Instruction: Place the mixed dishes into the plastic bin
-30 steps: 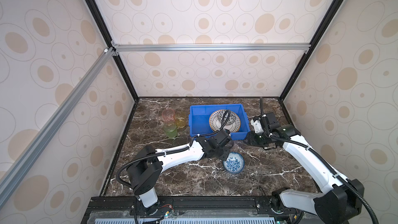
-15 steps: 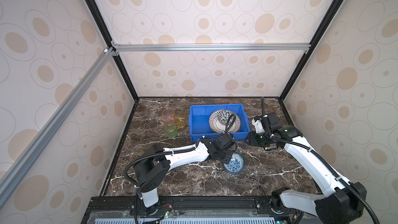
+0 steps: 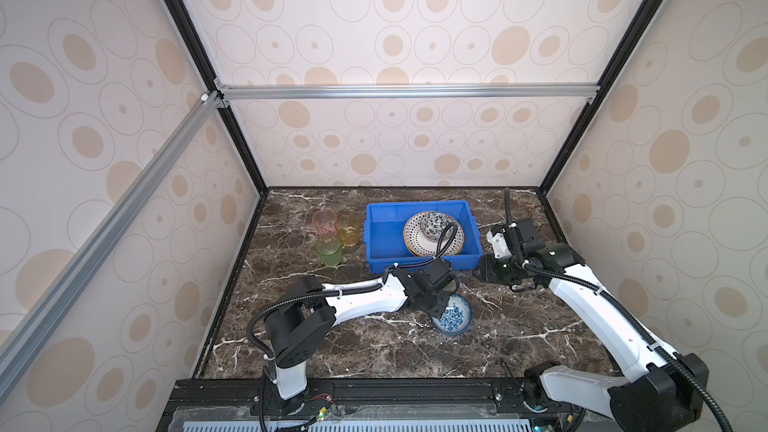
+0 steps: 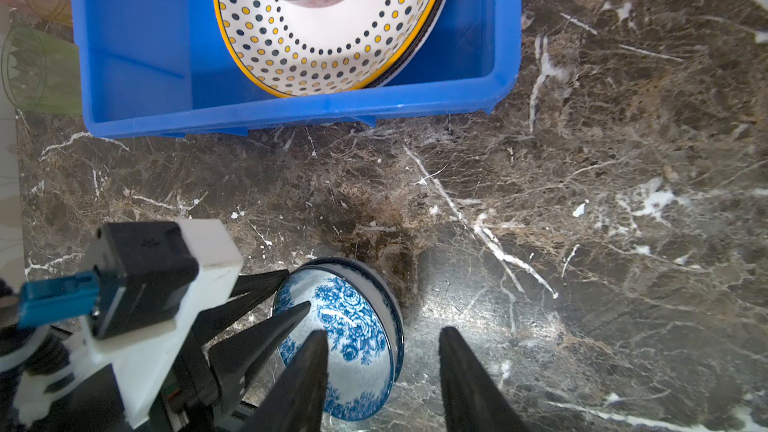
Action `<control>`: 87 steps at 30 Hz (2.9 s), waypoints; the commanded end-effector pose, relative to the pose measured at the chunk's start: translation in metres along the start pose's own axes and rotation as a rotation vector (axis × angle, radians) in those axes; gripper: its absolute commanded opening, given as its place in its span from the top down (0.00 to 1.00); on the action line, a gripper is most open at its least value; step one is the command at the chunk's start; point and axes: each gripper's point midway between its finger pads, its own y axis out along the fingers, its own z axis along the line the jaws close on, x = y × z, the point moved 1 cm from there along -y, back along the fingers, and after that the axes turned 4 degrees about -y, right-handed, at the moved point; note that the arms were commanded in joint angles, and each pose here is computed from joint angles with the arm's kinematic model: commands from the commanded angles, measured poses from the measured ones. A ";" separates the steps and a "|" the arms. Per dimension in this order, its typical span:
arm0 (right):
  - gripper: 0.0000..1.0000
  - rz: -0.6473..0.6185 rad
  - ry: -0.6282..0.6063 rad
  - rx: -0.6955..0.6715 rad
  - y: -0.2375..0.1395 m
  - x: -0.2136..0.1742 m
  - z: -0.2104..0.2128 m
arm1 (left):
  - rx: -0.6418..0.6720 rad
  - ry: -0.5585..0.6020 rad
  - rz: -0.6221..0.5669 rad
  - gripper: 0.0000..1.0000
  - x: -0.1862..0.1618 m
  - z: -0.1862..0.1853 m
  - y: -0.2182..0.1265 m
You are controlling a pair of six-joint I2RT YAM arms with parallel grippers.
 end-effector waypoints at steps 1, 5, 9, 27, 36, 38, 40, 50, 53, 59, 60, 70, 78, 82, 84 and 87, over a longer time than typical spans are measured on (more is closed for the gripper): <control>0.53 0.018 -0.016 -0.013 -0.001 -0.008 -0.002 | 0.007 0.025 -0.006 0.69 0.005 -0.007 -0.002; 0.53 0.017 -0.016 -0.013 -0.001 -0.008 -0.002 | 0.017 0.028 -0.009 0.72 0.006 -0.006 -0.002; 0.53 0.018 -0.015 -0.013 -0.001 -0.009 -0.002 | 0.028 0.030 -0.011 0.76 0.007 -0.004 -0.002; 0.53 0.016 -0.014 -0.010 -0.002 -0.008 -0.001 | 0.107 0.053 -0.005 0.91 0.006 0.007 -0.005; 0.53 0.013 -0.015 -0.003 -0.002 -0.006 0.000 | 0.138 0.060 -0.012 1.00 0.007 0.012 -0.011; 0.53 0.014 -0.013 -0.001 -0.002 -0.006 0.000 | 0.143 0.060 -0.017 1.00 0.008 0.012 -0.013; 0.53 0.013 -0.014 0.001 -0.002 -0.006 0.001 | 0.147 0.060 -0.021 1.00 0.009 0.012 -0.015; 0.53 0.013 -0.015 0.004 -0.003 -0.008 0.001 | 0.146 0.056 -0.033 1.00 0.012 0.011 -0.021; 0.53 0.015 -0.012 0.007 -0.003 -0.009 0.001 | 0.149 0.053 -0.035 1.00 0.012 0.012 -0.022; 0.53 0.022 -0.012 0.019 -0.003 -0.012 0.003 | 0.140 0.044 -0.062 1.00 0.016 0.011 -0.028; 0.53 0.024 -0.013 0.020 -0.003 -0.012 0.003 | 0.122 0.045 -0.069 1.00 0.017 0.007 -0.029; 0.54 0.034 -0.021 0.053 -0.001 -0.015 0.007 | 0.066 0.026 -0.122 1.00 0.023 0.000 -0.043; 0.56 0.069 -0.040 0.095 0.007 -0.024 0.014 | 0.068 0.016 -0.119 1.00 0.023 0.000 -0.041; 0.58 0.102 -0.068 0.119 0.016 -0.035 0.018 | 0.063 0.013 -0.124 1.00 0.025 -0.001 -0.041; 0.59 0.116 -0.075 0.125 0.020 -0.040 0.019 | 0.065 0.014 -0.125 1.00 0.026 -0.001 -0.042; 0.62 0.139 -0.073 0.130 0.028 -0.049 0.018 | 0.065 0.011 -0.123 1.00 0.026 -0.001 -0.042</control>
